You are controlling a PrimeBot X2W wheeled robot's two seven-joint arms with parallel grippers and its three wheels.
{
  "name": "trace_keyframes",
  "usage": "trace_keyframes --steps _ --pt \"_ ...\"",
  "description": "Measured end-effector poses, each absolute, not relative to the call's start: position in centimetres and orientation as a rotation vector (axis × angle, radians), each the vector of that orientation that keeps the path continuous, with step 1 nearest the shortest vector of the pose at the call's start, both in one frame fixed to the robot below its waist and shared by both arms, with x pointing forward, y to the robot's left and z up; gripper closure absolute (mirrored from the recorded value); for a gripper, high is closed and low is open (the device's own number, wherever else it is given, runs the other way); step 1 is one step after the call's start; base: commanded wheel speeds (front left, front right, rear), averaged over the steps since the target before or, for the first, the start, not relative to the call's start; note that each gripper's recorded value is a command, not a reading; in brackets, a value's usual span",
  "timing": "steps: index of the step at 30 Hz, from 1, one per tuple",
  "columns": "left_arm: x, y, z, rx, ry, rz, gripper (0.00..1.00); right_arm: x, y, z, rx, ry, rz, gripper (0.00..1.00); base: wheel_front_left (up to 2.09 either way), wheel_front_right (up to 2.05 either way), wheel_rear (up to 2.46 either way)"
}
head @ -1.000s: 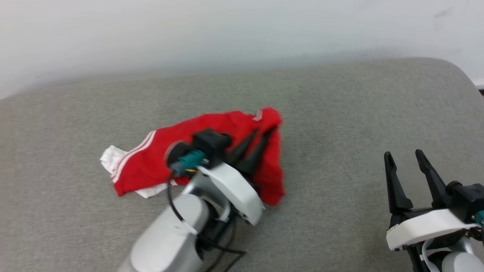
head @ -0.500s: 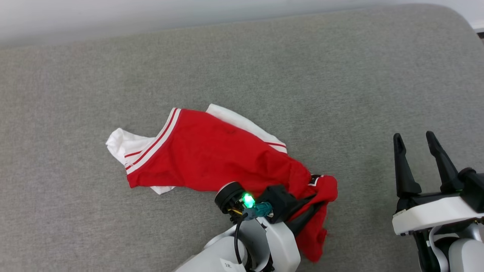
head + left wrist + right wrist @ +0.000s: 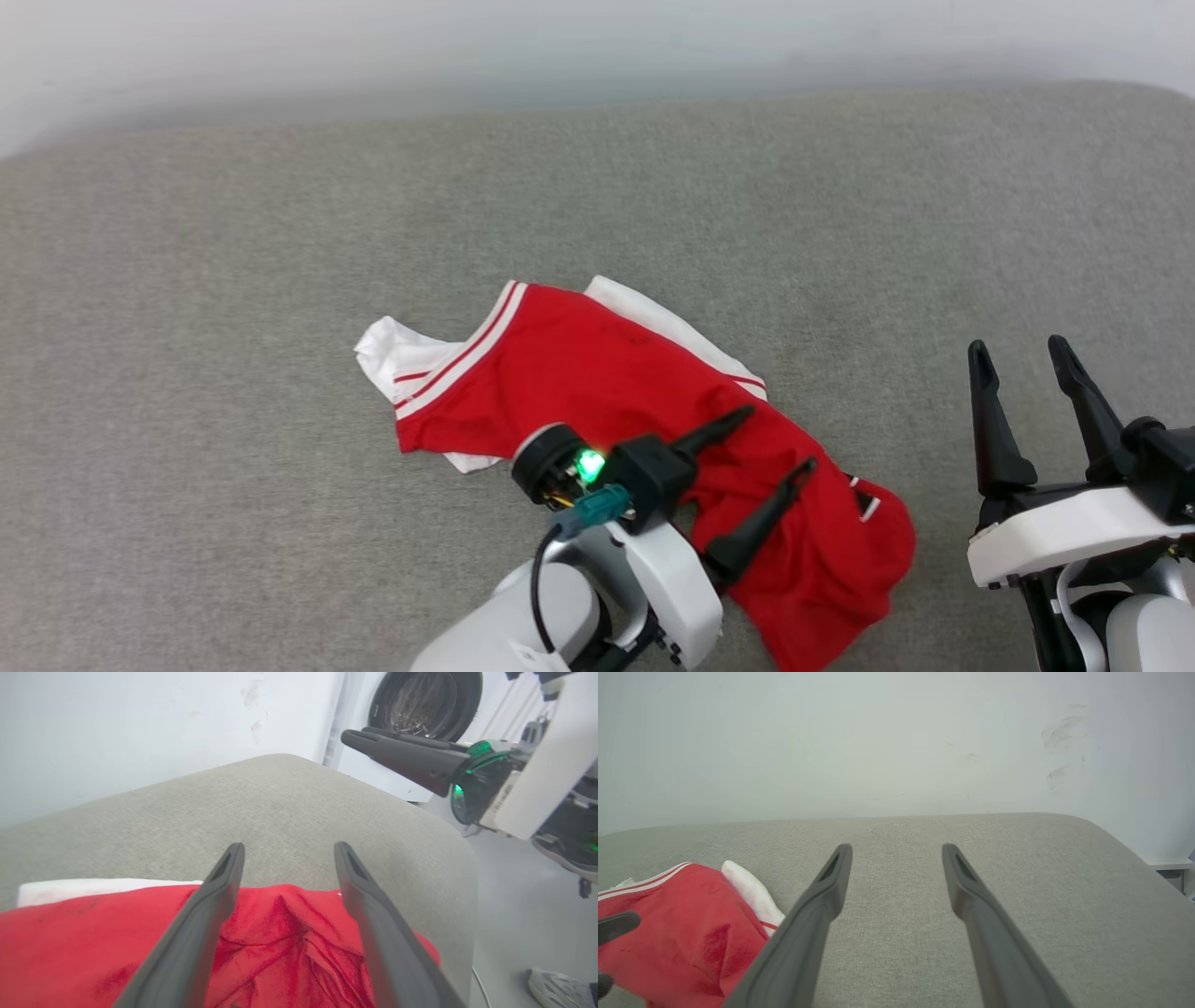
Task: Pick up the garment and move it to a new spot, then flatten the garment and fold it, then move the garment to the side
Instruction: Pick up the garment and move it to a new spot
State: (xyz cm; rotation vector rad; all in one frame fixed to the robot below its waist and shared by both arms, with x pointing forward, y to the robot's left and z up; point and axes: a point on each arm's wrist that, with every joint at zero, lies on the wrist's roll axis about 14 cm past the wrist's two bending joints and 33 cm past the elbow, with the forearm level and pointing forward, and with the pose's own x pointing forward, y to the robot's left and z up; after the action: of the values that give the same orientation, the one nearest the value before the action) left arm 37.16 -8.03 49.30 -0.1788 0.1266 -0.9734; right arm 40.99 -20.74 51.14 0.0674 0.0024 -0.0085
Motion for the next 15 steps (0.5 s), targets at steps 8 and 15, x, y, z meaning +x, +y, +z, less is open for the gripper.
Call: trace_keyframes --steps 8,15 --pt "40.7 -0.6 53.3 -0.152 -0.042 -0.664 0.00 40.4 -18.9 52.8 0.077 -0.027 0.045 0.00 0.00 0.00 0.00" --pt "41.8 7.3 54.1 -0.140 -0.083 -0.383 0.00 39.2 -18.3 53.2 0.078 -0.025 0.065 0.00 0.00 0.00 0.00"
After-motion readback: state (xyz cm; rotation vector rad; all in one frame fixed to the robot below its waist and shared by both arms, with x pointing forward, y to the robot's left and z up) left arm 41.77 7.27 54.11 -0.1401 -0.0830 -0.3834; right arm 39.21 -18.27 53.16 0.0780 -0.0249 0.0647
